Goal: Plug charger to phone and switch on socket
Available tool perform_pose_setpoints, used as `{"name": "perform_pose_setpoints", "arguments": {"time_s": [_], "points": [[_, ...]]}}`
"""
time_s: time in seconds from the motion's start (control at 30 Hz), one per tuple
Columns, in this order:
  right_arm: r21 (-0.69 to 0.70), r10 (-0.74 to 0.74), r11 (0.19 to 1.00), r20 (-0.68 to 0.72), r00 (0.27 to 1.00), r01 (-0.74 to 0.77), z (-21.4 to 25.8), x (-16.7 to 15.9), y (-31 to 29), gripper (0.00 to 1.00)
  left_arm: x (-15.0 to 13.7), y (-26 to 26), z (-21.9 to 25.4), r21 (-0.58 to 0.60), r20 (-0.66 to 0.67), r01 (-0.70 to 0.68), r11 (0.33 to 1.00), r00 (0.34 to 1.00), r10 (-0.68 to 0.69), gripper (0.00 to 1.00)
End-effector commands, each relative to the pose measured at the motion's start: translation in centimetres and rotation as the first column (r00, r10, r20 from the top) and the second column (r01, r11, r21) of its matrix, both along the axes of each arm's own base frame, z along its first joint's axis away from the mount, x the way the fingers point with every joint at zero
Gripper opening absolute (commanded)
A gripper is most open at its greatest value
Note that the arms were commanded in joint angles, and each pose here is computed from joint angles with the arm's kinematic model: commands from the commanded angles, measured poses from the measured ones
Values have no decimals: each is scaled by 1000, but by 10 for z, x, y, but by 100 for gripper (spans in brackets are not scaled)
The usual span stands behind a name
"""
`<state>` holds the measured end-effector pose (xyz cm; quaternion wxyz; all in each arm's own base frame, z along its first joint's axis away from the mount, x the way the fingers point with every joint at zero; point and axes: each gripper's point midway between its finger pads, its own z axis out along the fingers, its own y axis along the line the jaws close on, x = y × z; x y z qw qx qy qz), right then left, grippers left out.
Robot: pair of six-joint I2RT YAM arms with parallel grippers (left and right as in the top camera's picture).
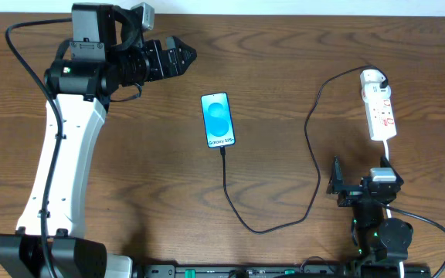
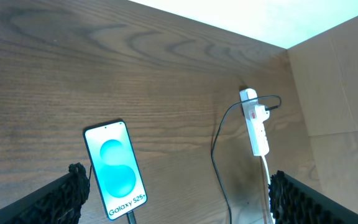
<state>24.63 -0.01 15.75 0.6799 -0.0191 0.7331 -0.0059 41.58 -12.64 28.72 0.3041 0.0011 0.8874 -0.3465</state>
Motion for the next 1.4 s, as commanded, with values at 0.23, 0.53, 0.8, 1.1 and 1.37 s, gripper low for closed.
{"name": "perform_pose_setpoints", "arguments": {"time_s": [0.23, 0.53, 0.8, 1.1, 1.37], "points": [[-8, 4, 1000, 4, 1000, -4, 0, 0, 1, 99, 0, 2, 7, 8, 24, -1, 1000, 1000, 1, 93], [-8, 4, 1000, 4, 1000, -4, 0, 0, 1, 99, 0, 2, 7, 8, 23, -1, 1000, 1000, 1, 93], [-8, 4, 1000, 5, 1000, -4, 0, 0, 1, 99, 0, 2, 7, 8, 24, -1, 1000, 1000, 1, 93], [-8, 4, 1000, 5, 1000, -4, 0, 0, 1, 99, 6, 14, 0, 73, 31, -60, 996, 998, 58, 93], [-8, 4, 1000, 5, 1000, -4, 0, 0, 1, 99, -3, 54, 6, 296, 149, -188, 937, 978, 149, 93]]}}
